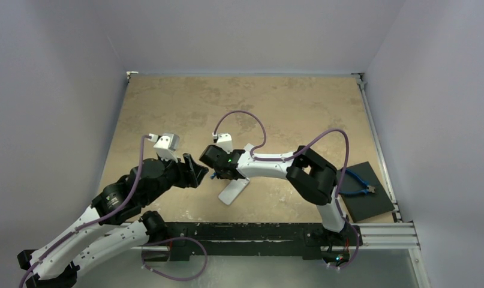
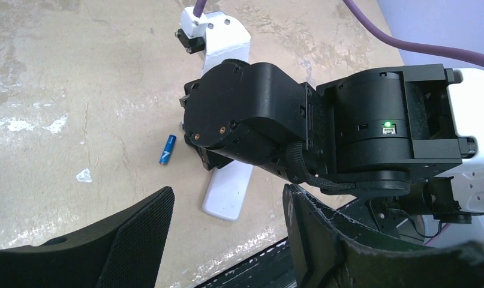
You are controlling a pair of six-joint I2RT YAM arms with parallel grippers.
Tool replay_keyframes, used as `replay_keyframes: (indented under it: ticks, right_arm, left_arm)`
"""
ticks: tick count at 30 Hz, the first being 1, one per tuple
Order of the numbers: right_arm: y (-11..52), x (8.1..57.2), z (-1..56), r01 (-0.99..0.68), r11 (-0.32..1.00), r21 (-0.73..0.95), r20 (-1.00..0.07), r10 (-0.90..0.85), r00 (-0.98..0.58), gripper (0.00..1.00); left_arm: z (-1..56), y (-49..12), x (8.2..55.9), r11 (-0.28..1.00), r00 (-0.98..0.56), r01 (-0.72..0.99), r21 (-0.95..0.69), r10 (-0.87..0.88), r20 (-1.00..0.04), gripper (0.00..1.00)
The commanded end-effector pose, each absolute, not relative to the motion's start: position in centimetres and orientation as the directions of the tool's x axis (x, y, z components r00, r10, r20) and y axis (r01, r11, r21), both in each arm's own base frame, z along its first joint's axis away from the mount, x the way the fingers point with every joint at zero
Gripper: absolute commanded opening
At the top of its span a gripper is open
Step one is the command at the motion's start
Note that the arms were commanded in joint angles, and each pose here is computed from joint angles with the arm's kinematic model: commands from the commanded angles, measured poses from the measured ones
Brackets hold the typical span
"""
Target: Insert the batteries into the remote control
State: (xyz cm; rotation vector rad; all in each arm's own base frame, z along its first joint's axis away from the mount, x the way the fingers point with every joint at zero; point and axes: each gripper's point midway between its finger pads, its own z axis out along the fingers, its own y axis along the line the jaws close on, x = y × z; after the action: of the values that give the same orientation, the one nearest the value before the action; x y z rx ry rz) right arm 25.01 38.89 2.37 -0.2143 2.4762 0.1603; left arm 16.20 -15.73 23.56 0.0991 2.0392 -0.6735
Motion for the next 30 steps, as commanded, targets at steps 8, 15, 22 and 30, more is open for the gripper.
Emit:
replay_keyframes:
  ticks: [8,15,22,30]
  right_arm:
    - [38.3,24.4,6.9,-0.296,0.955,0.035,-0.642,-0.205,-0.739,0.00]
    - [36.7,23.6,9.0,-0.363,0.932,0.019,-0.653,-0.264,-0.710,0.00]
    - [34.6,21.6,9.1,-0.503,0.864,-0.021,-0.623,-0.405,-0.669,0.00]
    - [33.2,20.2,8.4,-0.626,0.777,-0.066,-0.582,-0.540,-0.608,0.00]
  left_arm:
    - [23.9,-15.9,16.7,0.850,-0.535,0.311,-0.426,-0.214,-0.817,0.67]
    - [23.8,-15.8,16.8,0.853,-0.535,0.304,-0.425,-0.216,-0.816,0.67]
    - [23.8,-15.7,16.8,0.855,-0.534,0.299,-0.424,-0.218,-0.817,0.67]
    - [23.6,-15.7,16.9,0.860,-0.538,0.290,-0.420,-0.216,-0.815,0.67]
